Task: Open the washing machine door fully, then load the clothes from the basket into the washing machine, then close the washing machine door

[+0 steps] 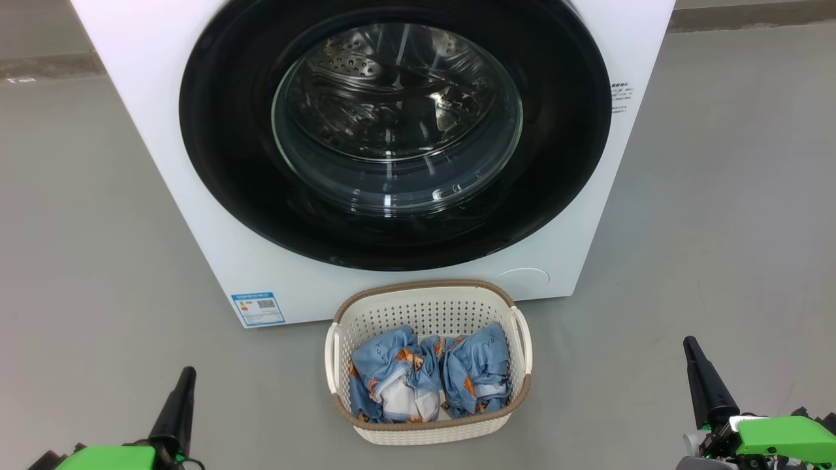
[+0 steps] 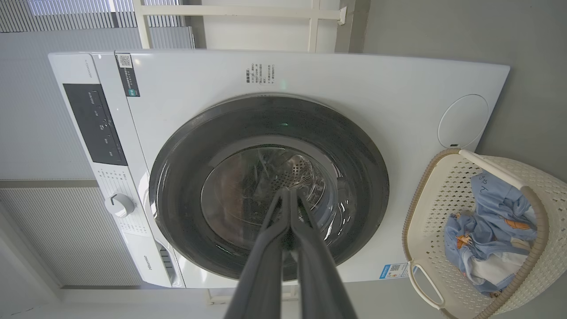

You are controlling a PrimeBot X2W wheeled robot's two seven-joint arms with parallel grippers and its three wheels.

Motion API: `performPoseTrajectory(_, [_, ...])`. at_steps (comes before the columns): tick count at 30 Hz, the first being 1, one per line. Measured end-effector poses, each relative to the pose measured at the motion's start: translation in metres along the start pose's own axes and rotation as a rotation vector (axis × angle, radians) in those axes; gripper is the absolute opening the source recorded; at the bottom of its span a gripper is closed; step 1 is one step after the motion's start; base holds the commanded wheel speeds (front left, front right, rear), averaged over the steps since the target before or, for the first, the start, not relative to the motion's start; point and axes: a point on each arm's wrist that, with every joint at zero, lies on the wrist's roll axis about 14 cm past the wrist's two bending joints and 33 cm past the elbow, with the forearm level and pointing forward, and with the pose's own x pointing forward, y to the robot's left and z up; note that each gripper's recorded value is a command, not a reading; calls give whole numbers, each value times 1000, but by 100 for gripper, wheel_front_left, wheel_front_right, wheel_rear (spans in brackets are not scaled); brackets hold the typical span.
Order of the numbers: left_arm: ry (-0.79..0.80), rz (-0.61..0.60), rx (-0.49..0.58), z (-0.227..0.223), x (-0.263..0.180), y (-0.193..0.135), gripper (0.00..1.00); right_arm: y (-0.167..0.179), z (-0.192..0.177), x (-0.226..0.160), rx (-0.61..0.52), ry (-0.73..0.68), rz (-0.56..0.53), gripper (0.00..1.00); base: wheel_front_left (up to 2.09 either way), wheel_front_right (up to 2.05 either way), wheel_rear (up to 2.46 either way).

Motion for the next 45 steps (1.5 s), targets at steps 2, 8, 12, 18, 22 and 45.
performPoseTrajectory(2, [0, 0, 0, 0, 0, 0, 0, 0, 0, 0, 0, 0, 0, 0, 0, 0, 0])
performPoseTrajectory(8, [0, 0, 0, 0, 0, 0, 0, 0, 0, 0, 0, 0, 0, 0, 0, 0, 0])
performPoseTrajectory(12, [0, 0, 0, 0, 0, 0, 0, 0, 0, 0, 0, 0, 0, 0, 0, 0, 0])
performPoseTrajectory(18, [0, 0, 0, 0, 0, 0, 0, 0, 0, 0, 0, 0, 0, 0, 0, 0, 0])
performPoseTrajectory(22, [0, 0, -1, 0, 0, 0, 0, 0, 0, 0, 0, 0, 0, 0, 0, 0, 0])
performPoseTrajectory(45, [1, 39, -12, -3, -5, 13, 100, -14, -1, -5, 7, -3, -42, 100, 0, 0, 0])
